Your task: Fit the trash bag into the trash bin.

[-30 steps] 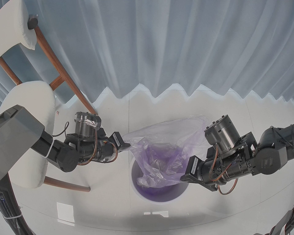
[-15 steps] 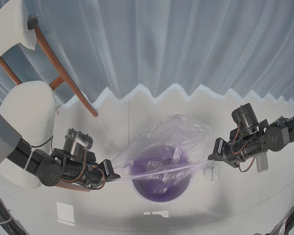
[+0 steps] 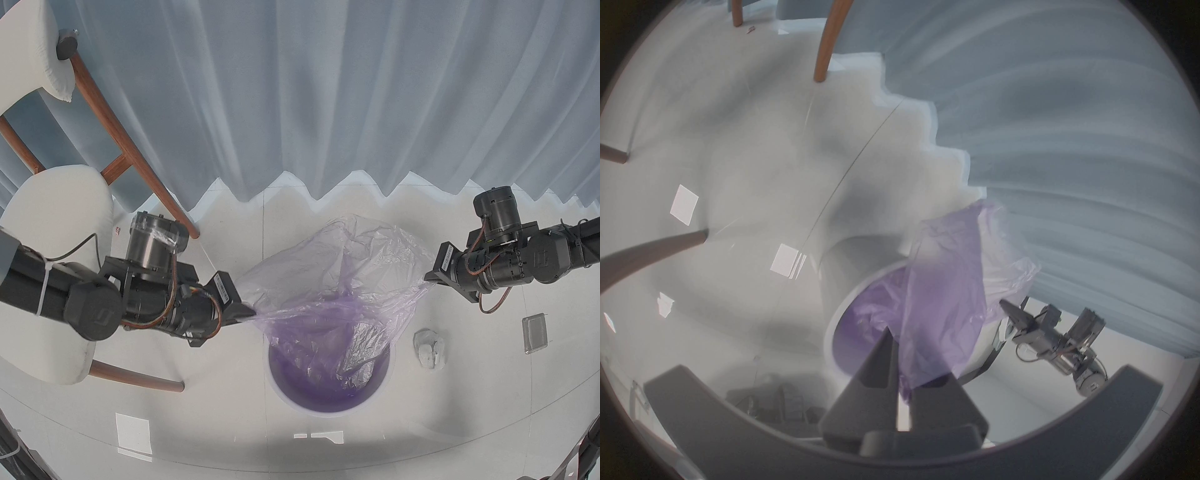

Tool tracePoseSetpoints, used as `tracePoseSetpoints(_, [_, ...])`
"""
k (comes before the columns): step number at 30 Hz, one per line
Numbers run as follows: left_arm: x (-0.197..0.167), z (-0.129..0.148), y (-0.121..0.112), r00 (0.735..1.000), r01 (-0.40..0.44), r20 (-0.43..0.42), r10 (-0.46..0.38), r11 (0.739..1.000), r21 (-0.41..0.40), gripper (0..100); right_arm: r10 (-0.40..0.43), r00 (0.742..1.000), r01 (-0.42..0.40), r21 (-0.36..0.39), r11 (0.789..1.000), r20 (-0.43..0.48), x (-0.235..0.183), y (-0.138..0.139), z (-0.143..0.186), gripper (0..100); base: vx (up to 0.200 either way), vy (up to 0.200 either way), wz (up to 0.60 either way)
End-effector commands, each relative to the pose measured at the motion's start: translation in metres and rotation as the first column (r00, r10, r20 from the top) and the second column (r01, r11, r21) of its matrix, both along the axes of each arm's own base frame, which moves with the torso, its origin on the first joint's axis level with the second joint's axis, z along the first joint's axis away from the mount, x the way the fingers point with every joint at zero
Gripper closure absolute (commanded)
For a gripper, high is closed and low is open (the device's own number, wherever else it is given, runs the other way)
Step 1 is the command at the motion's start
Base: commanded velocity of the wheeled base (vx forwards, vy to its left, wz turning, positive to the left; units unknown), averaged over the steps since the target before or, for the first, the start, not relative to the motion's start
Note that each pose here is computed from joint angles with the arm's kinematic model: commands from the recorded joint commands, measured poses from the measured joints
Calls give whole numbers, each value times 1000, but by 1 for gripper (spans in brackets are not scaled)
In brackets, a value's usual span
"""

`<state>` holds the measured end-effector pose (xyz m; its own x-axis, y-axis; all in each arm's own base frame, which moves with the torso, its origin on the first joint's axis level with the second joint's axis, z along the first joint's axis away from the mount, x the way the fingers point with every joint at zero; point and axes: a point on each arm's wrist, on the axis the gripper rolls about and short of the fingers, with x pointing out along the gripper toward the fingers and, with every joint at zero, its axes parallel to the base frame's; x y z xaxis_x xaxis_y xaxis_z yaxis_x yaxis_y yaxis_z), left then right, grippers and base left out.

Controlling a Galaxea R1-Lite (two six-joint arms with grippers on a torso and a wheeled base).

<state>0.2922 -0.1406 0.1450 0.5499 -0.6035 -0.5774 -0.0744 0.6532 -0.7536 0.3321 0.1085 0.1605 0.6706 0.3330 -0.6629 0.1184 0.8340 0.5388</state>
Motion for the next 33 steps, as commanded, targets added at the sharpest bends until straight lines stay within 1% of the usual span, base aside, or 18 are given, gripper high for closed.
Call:
tracePoseSetpoints(1, [39,-14,-5,999,-41,-12,41,999,5,100,7,1000,-7,3,1000,19,22,11,-7,100,0,0,0])
tracePoseSetpoints(4, [50,-38,-10,997,-47,-62,50,998,39,100,-7,1000,7,-12,1000,-15,30,10,-21,100,0,0,0])
tracePoseSetpoints(6, [53,-53,-11,993,-64,-93,71,995,71,100,-19,999,18,-26,1000,-50,33,9,-34,100,0,0,0])
tracePoseSetpoints(8, [56,-64,-10,989,-82,-116,94,991,102,100,-21,997,18,-36,999,-74,34,9,-44,100,0,0,0])
tracePoseSetpoints(11, [61,-75,-4,982,-113,-135,130,985,128,100,-23,994,18,-48,999,-105,39,10,-58,100,0,0,0])
tracePoseSetpoints(14, [63,-78,1,980,-125,-141,143,983,133,100,-25,992,18,-55,998,-123,42,11,-66,100,0,0,0])
tracePoseSetpoints(15, [64,-80,5,976,-137,-149,157,981,135,100,-25,990,17,-60,998,-136,44,12,-73,100,0,0,0])
tracePoseSetpoints(19, [60,-83,9,969,-136,-185,164,978,156,100,-26,987,16,-65,998,-160,43,11,-80,100,0,0,0])
tracePoseSetpoints(24, [51,-86,5,961,-108,-234,149,978,181,100,-28,981,14,-76,997,-192,37,9,-87,100,0,0,0])
tracePoseSetpoints(25, [51,-85,5,961,-109,-233,150,977,182,100,-28,981,14,-76,997,-192,36,9,-87,100,0,0,0])
tracePoseSetpoints(27, [46,-89,0,960,-87,-246,134,978,190,100,-28,973,7,-91,996,-229,27,6,-95,100,0,0,0])
tracePoseSetpoints(32, [41,-94,0,956,-73,-264,127,976,205,100,-29,965,3,-99,995,-260,18,4,-100,100,0,0,0])
tracePoseSetpoints(33, [34,-99,-1,951,-56,-284,118,974,218,100,-24,961,-4,-101,995,-277,10,3,-101,100,0,0,0])
